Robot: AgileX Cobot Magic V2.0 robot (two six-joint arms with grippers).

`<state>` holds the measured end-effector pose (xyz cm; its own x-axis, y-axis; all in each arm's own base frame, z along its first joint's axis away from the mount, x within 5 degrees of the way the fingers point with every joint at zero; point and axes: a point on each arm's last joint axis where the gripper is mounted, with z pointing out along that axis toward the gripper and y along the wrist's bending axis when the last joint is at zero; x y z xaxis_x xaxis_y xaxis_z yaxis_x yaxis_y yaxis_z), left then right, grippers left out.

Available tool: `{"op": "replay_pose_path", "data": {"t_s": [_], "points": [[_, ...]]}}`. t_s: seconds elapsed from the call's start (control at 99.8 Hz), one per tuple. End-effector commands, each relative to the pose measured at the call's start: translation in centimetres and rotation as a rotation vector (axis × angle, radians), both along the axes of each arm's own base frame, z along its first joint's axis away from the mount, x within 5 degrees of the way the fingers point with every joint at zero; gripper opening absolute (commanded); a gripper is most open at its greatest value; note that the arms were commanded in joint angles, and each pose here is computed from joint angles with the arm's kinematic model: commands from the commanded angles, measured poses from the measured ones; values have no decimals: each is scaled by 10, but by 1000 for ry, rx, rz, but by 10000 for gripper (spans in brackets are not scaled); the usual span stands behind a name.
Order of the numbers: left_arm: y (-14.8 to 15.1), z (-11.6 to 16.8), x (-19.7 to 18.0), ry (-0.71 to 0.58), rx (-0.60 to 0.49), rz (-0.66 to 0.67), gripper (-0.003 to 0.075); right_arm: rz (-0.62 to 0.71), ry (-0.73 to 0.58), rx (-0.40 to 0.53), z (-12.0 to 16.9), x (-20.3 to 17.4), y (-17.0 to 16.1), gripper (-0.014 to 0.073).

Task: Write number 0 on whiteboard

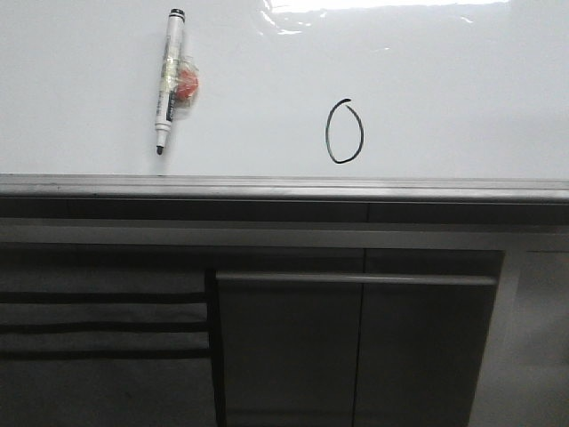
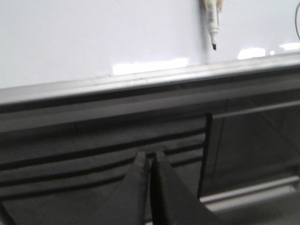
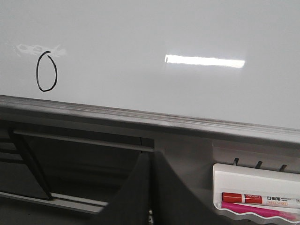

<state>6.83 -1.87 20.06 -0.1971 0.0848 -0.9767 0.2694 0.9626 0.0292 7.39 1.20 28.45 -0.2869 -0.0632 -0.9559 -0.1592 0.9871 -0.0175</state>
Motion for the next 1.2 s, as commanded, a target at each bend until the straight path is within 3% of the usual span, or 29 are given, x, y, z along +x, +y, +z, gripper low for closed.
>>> {"op": "replay_pose_path", "data": {"t_s": [0.0,0.221,0.982,1.193], "points": [[4,12,-3,-192,-49,43,-20,-11,-100,16,15,2,-1,-68],[10,4,-14,-271,-60,103,-20,-11,-100,16,15,2,-1,-68],[10,5,-14,-279,-74,112,-20,-11,-100,16,15,2,-1,-68],[10,5,-14,-279,-74,112,-20,-72,-214,10,-1,-11,-6,-68]]}}
